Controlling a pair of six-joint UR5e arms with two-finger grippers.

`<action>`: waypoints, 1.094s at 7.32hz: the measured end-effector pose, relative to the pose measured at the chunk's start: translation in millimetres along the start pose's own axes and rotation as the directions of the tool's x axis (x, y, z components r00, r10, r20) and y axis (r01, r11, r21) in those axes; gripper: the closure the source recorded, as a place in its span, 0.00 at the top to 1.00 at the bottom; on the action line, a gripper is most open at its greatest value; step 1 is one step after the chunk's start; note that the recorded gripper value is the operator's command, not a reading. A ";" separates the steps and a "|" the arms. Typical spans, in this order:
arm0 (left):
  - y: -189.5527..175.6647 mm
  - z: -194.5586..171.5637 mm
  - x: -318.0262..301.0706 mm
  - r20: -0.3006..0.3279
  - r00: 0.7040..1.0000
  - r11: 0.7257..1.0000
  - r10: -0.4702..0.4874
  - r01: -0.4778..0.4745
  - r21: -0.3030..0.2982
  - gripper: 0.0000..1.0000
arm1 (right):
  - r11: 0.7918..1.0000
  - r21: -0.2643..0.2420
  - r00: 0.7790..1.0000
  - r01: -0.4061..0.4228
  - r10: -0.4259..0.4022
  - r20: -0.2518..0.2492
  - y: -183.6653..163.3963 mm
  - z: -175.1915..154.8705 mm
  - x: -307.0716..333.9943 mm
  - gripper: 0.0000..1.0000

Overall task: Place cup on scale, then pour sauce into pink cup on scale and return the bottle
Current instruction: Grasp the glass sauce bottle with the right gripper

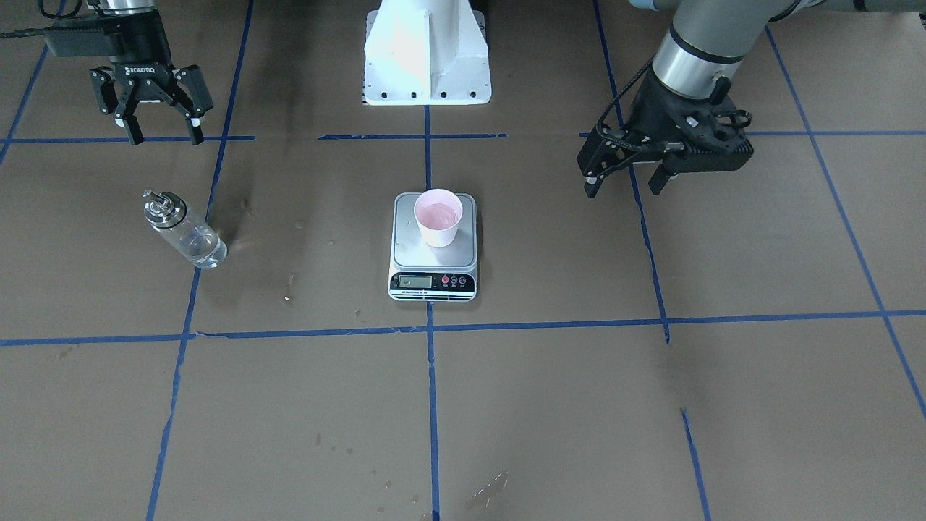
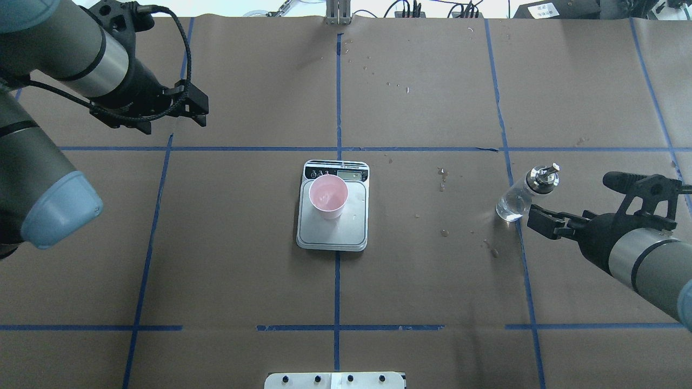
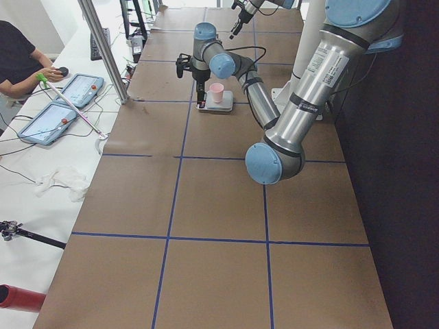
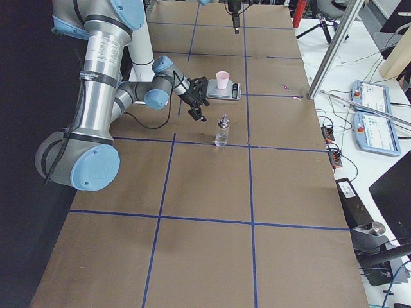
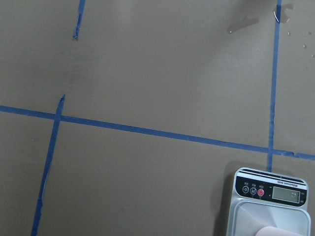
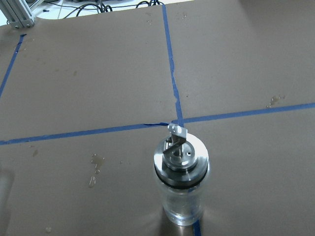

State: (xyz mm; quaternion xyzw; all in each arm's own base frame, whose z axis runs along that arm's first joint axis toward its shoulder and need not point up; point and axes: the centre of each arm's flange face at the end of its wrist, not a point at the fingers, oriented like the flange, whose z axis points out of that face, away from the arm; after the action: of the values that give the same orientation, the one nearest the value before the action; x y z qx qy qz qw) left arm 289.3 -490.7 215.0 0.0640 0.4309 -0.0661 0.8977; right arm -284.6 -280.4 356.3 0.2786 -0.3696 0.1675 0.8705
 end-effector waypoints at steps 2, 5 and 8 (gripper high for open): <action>-7.7 4.5 -65.1 0.066 0.989 0.991 0.134 -0.133 -0.005 1.00 | 0.994 0.081 0.996 0.078 -0.075 -0.043 17.1 20.6 3.4 1.00; -22.5 3.4 -173.6 0.165 0.940 0.954 0.298 -0.295 -0.042 1.00 | 0.973 0.203 0.994 0.111 -0.106 -0.037 42.3 64.5 13.0 1.00; -42.2 0.5 -251.1 0.210 0.893 0.917 0.398 -0.395 -0.057 1.00 | 0.958 0.261 0.993 0.120 -0.113 -0.043 60.3 100.3 14.4 1.00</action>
State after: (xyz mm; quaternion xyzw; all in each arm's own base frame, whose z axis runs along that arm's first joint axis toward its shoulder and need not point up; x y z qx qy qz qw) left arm 126.8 -516.3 409.4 0.1370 0.3086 0.1142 0.9343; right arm -360.1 -292.7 446.1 0.4107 -0.3150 0.1675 0.8391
